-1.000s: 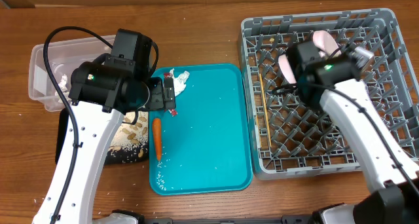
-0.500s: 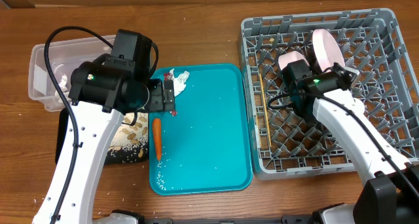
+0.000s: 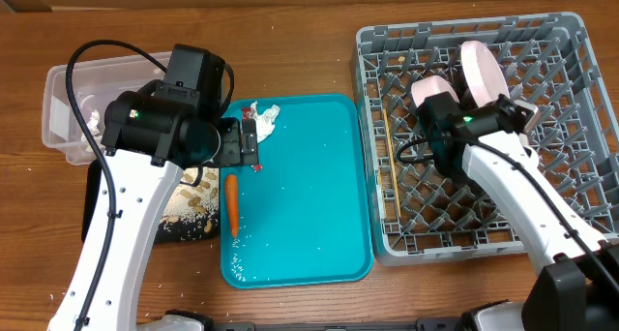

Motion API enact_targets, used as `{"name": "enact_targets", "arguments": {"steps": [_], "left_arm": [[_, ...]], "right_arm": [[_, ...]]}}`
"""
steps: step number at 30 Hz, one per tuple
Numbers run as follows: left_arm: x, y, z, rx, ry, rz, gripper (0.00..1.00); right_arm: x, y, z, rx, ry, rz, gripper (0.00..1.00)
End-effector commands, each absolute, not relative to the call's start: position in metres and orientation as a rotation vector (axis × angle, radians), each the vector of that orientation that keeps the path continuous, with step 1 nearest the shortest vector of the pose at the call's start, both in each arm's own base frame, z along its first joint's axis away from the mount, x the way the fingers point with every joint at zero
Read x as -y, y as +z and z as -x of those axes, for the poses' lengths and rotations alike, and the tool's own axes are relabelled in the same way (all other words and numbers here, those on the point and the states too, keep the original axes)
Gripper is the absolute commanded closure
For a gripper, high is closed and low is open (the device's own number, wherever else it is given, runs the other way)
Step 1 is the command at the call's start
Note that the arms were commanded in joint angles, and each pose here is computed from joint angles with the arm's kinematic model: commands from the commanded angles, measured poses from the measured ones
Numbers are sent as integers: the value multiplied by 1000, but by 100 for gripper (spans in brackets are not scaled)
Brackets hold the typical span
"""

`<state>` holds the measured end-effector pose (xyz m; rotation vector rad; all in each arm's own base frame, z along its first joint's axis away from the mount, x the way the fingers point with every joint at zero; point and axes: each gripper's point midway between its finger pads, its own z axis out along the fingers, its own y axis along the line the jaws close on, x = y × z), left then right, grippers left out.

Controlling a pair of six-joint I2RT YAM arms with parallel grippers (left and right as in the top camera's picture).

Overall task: Sort waste into correct bins and load items into the dishwasher
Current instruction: 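Lower the white bowl into the dish rack with the right gripper and release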

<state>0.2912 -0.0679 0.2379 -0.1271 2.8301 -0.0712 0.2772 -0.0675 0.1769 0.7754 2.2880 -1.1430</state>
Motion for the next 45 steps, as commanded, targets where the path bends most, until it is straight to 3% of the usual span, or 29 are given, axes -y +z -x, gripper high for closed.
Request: {"name": "enact_targets", "arguments": {"steps": [1, 15, 35, 40, 45], "left_arm": [[67, 251, -295, -2778, -70, 101, 0], [68, 252, -299, -2762, -76, 101, 0], [68, 251, -297, -2772, -73, 100, 0], [68, 250, -295, -2780, -73, 99, 0], [67, 249, -294, -2787, -70, 99, 0]], "right_arm": [[62, 204, -282, -2133, -1091, -858, 96], [54, 219, -291, -2018, -1092, -804, 96], [51, 143, -307, -2227, -919, -854, 96], [52, 139, -305, -2263, -968, -803, 96], [70, 165, -293, -2179, -1184, -709, 96]]}}
